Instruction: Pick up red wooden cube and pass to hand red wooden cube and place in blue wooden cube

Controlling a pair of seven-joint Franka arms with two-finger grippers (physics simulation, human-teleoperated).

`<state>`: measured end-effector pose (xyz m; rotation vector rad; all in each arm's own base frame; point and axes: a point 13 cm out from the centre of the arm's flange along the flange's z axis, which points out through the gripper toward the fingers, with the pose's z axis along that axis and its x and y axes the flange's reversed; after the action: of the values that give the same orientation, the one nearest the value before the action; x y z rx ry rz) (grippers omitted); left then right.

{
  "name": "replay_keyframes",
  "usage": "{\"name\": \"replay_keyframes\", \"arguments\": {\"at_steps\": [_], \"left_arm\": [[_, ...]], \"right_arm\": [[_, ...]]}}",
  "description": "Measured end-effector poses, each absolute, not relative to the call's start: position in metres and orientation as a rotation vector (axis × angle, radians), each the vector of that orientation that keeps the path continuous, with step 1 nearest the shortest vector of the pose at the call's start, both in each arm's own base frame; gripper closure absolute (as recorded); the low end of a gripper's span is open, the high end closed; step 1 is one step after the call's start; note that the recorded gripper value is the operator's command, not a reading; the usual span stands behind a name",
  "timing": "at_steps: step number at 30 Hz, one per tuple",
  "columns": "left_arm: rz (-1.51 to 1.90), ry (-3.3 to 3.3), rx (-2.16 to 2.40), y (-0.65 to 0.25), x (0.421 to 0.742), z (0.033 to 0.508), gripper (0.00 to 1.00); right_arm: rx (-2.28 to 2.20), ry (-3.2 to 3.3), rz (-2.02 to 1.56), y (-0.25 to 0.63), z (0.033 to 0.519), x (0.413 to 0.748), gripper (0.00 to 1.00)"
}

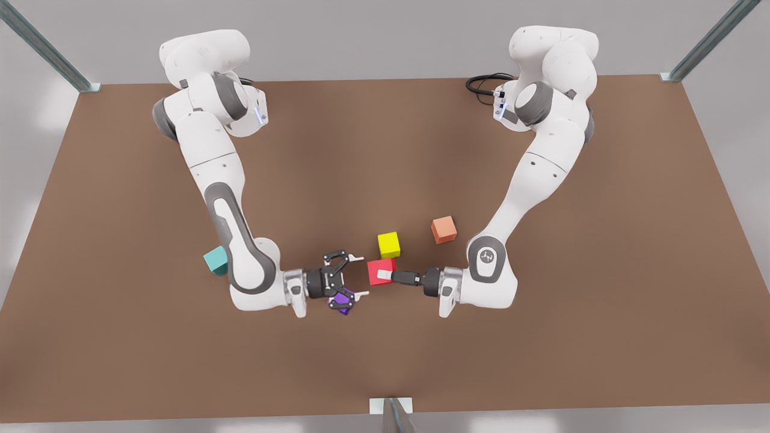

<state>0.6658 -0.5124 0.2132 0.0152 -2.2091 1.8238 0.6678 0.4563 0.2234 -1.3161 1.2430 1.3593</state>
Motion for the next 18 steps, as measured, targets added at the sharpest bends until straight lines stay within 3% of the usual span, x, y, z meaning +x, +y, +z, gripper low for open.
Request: {"name": "replay_keyframes", "arguments": {"at_steps": [18], "left_arm": [[1.872, -2.268, -0.026, -0.539, 0.667, 0.224, 0.28]], "right_arm": [[-1.364, 1.184, 1.31, 0.468, 0.208, 0.659, 0.0]]}}
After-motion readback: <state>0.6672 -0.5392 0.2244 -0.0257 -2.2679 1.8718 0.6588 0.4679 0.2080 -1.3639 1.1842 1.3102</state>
